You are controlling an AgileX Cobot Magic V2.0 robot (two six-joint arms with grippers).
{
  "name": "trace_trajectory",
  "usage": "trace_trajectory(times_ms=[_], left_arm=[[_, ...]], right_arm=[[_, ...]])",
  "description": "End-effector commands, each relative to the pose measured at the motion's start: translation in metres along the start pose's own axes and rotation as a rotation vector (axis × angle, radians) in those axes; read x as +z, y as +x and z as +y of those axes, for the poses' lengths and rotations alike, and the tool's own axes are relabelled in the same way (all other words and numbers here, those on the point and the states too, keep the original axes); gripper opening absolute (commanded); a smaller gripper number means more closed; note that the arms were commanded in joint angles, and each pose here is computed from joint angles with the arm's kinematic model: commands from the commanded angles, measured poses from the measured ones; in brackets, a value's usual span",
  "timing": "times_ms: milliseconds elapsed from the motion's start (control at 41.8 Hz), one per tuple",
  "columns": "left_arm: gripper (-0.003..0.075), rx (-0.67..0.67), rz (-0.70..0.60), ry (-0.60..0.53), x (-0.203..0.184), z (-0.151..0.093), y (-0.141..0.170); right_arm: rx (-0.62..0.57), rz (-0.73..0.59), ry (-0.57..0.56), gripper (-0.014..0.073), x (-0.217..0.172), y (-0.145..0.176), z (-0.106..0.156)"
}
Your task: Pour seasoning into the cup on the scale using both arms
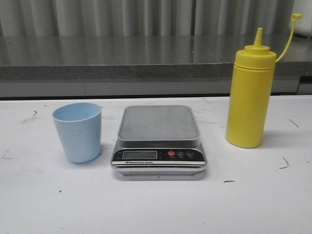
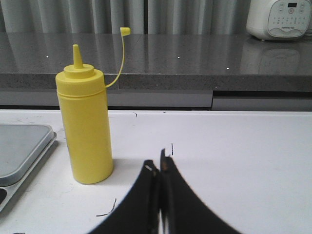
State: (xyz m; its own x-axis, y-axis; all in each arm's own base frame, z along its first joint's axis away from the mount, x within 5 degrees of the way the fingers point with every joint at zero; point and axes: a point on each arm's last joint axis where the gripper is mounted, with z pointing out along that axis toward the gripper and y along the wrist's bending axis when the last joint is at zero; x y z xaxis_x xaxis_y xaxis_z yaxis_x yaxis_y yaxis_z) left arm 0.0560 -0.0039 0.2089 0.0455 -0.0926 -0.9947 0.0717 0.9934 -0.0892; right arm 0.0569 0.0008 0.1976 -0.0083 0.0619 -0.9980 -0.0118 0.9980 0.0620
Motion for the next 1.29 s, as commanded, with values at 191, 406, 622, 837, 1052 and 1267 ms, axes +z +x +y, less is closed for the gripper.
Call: trace_trajectory(times_ms=[191,406,622,837,1052,1267], left_arm=[[-0.0020,-0.006,-0.077,0.000,-0.001,0.001,0.000],[-0.0020,-0.006,-0.077,0.000,-0.001,0.001,0.000],[-0.0020,-0.006,-0.105,0.000,-0.001,0.001,-0.003],[-0.0020,-0.030,-0.164,0.000,-0.002,0.001,-0.011],[-0.0020,-0.043,-0.247,0.025,-0.016,-0.006,-0.070],[-0.0020,0.015,-0.126,0.030,-0.025,-0.014,-0.135]], right_arm=[[0.001,-0.108,0.003,-0.0069,-0.002,-0.011,0.000],[0.001,-0.108,0.003,-0.0069,-0.002,-0.011,0.000],[0.001,-0.108,0.003,-0.0069,-0.002,-0.011,0.000],[-0.002,-0.135,0.002,-0.0069,-0.003,-0.016,0.000],[-0.027,-0.163,-0.002,-0.0069,-0.018,-0.068,0.004],[-0.038,-0.096,-0.004,-0.0069,-0.029,-0.127,0.008]])
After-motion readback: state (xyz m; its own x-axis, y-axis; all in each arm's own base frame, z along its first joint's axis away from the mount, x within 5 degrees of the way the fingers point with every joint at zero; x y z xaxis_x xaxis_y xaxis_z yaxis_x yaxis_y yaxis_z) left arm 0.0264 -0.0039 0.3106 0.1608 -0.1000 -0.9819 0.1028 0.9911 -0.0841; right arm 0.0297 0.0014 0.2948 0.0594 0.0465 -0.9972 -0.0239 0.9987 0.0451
